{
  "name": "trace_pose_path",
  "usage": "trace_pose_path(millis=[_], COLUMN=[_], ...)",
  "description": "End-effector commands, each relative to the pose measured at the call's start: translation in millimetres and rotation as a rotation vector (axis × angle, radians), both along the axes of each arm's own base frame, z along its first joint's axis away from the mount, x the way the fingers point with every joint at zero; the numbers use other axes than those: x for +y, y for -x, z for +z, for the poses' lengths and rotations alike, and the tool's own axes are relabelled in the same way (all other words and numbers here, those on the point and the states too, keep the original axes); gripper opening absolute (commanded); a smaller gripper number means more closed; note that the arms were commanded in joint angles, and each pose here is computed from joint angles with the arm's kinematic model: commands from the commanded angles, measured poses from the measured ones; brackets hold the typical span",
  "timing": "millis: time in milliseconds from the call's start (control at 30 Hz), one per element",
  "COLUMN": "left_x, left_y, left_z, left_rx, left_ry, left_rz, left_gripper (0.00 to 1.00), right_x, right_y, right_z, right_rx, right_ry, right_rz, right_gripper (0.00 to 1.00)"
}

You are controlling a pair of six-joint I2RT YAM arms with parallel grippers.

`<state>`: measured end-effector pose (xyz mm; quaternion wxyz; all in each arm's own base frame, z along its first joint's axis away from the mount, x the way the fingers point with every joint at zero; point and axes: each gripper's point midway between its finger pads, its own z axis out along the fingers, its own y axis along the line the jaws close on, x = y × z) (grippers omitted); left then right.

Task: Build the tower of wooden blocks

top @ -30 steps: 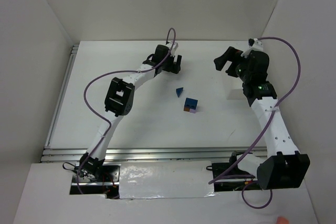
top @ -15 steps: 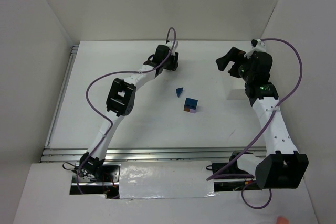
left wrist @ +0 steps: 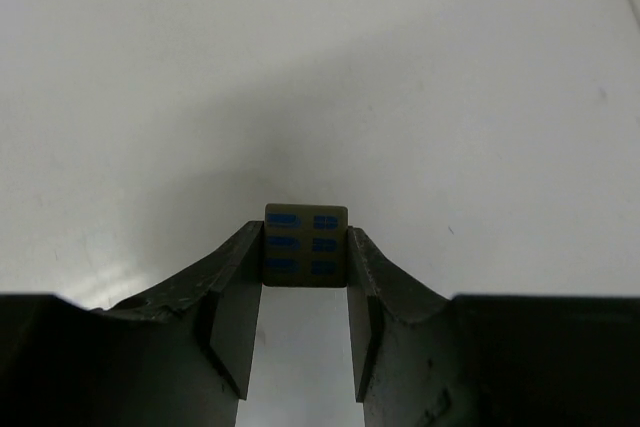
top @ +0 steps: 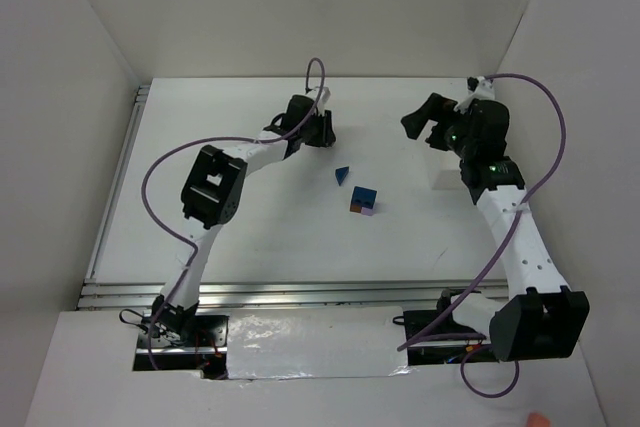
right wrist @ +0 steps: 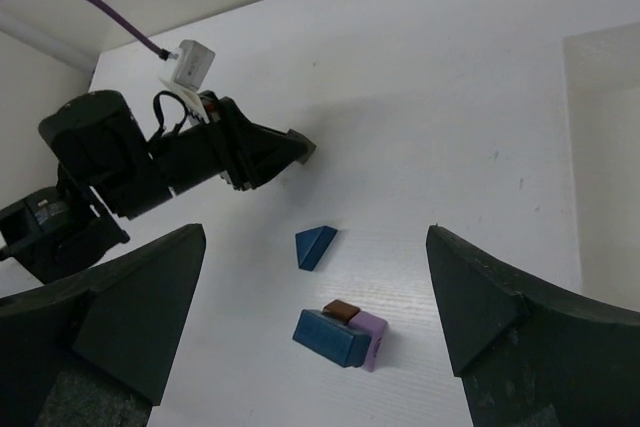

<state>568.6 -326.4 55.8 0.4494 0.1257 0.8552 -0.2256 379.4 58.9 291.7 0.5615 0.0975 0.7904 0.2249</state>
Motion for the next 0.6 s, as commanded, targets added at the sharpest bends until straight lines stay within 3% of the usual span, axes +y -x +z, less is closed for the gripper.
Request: trace_pose_path(millis=[0,100,133,167,200,233,267,333,367,533,567], left_x=[0.9,16.9,29.7,30.4,29.7,41.4,43.1,49.7,48.4,39.0,38.5], left_y=[15.0,54.6,77.9,83.6,98.2,117.3,121.8,148.1,154.4,185.5,190.0], left_z=[83.8,94.2,67.6,100.1,105.6,82.4,110.7,113.1,129.6,153.8,161.7], left_rx=[-0.008,0.075,0.179,0.109,0.143,0.200,0.126,0.174,0.124,0.197,0.194], left_ry=[0.249,0.395,0.446,0.533,0.611,0.633,0.703,0.807,0.859,0.948,0.952], left_rz=[0.014,-0.006,0.030,0.001,-0.028,-0.007,-0.044,-0.067,-0.114,-0.234,-0.240], left_gripper=[0.06,0.07,0.07,0.09,0.11,0.11,0.12,0.12,0.12,0.11,0.11], right_x=[23.0,41.5,44.7,48.8,57.8,64.8,70.3,87.9,96.0,145.8,145.0], right_y=[5.9,14.1,17.1,19.3,23.4,27.6,32.1,41.1,48.0,84.7,89.6], right_z=[-9.2,-17.3,-21.5,-24.5,-27.1,-30.9,-37.3,-39.9,-49.0,-43.8,-50.3], right_rx=[0.020,0.049,0.063,0.074,0.077,0.087,0.102,0.090,0.100,-0.131,-0.188], right_ry=[0.004,0.011,0.024,0.030,0.048,0.059,0.070,0.086,0.091,0.261,0.361], right_rz=[0.051,0.103,0.109,0.121,0.156,0.184,0.204,0.263,0.299,0.575,0.619], right_gripper=[1.00,1.00,1.00,1.00,1.00,1.00,1.00,1.00,1.00,1.00,1.00])
